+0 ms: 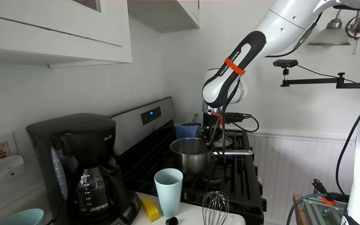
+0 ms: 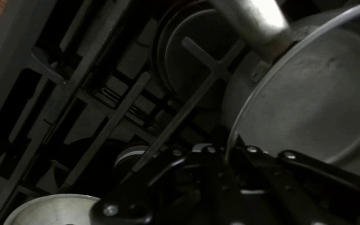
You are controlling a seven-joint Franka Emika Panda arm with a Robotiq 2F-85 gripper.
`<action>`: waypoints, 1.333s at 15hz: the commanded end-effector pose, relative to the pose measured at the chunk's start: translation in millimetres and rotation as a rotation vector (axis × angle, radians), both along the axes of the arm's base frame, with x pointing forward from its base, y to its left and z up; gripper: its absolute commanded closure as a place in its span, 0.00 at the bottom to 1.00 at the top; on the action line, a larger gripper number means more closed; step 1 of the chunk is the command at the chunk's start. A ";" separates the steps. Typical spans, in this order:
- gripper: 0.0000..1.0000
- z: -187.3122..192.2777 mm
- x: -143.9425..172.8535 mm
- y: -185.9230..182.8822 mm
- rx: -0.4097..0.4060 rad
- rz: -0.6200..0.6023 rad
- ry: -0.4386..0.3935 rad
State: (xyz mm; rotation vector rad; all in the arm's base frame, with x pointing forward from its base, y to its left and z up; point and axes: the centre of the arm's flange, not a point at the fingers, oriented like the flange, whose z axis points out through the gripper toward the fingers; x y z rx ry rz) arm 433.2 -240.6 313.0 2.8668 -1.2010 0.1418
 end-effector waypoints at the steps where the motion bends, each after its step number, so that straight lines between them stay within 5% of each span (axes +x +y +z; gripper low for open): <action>1: 0.99 -2.1 -44.8 1.1 0.027 0.016 0.000; 8: 0.99 -1.0 -84.3 -16.0 0.022 -0.024 0.011; 17: 0.99 -4.7 -95.0 -25.7 0.026 -0.049 0.031; 18: 0.70 -4.8 -94.0 -25.8 0.026 -0.049 0.031; 20: 0.62 -3.8 -94.0 -26.5 0.026 -0.050 0.035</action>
